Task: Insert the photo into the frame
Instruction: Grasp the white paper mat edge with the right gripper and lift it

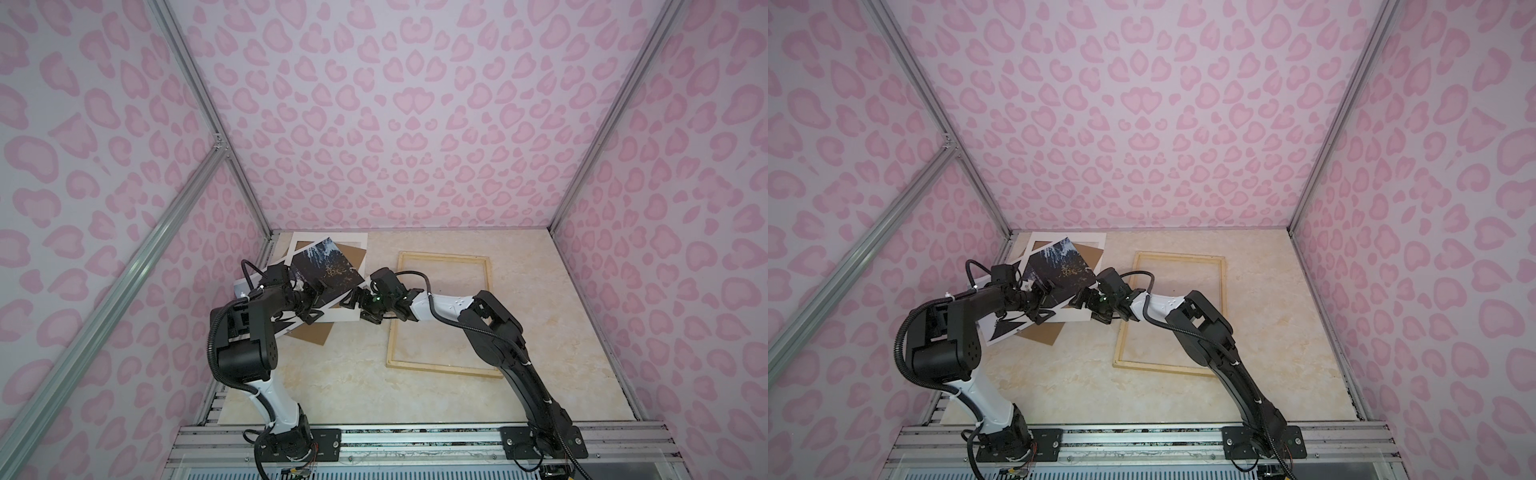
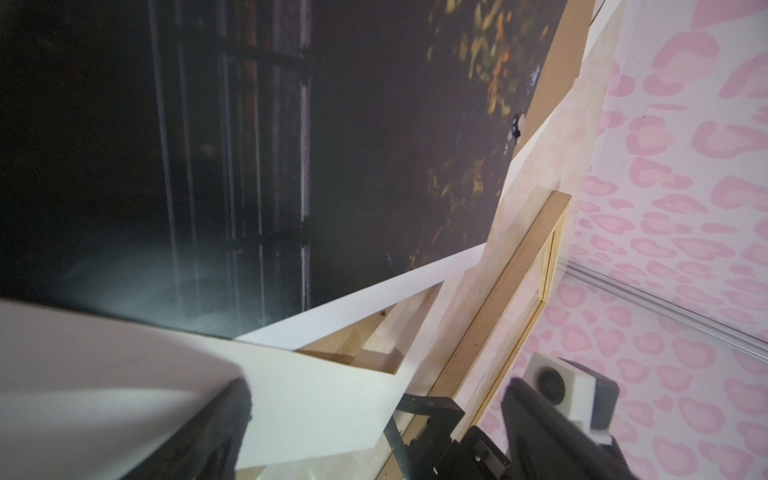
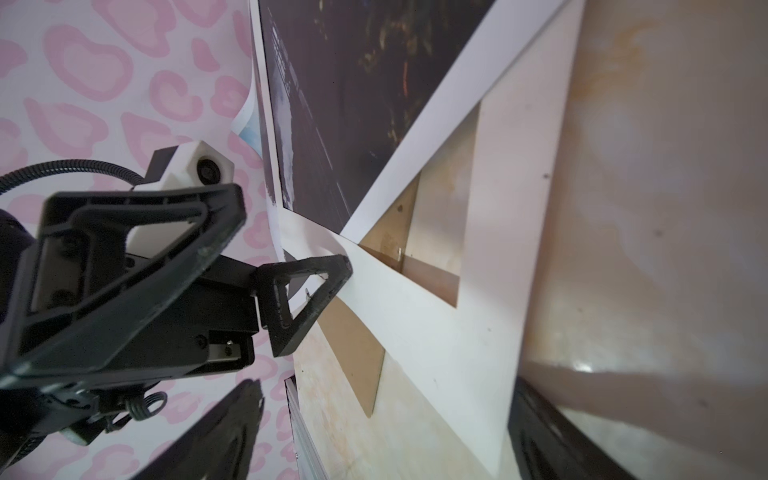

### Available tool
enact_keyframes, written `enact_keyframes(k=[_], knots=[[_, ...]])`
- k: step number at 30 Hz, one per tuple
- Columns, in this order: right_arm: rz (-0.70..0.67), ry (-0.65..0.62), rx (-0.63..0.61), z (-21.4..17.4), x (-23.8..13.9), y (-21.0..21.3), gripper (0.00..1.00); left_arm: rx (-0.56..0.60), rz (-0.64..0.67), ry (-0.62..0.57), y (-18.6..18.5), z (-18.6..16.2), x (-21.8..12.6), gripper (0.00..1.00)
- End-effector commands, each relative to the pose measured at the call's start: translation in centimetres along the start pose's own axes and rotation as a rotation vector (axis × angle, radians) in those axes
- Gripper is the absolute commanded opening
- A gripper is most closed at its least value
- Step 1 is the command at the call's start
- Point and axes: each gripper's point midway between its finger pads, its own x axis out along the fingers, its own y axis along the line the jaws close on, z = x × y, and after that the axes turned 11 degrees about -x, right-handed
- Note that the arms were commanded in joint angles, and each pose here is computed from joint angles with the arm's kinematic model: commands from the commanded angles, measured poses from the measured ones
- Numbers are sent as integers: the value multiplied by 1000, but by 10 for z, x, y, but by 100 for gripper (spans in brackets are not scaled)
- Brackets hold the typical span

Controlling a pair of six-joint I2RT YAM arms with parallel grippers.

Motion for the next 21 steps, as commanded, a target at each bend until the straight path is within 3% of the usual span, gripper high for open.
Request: enact_keyframes(k=[1, 10, 19, 21], knots=[[-86, 10, 63, -8, 10, -36, 90, -3, 86, -34, 23, 5, 4, 97], [-48, -93, 19, 17, 11, -41, 54, 5, 80, -35, 21, 4, 2, 97], [-92, -102, -16, 20, 10, -51, 2, 30, 11, -11, -2, -2, -6, 97], [-105, -113, -57, 24, 1, -42, 0, 53, -54, 1, -23, -7, -18, 97]])
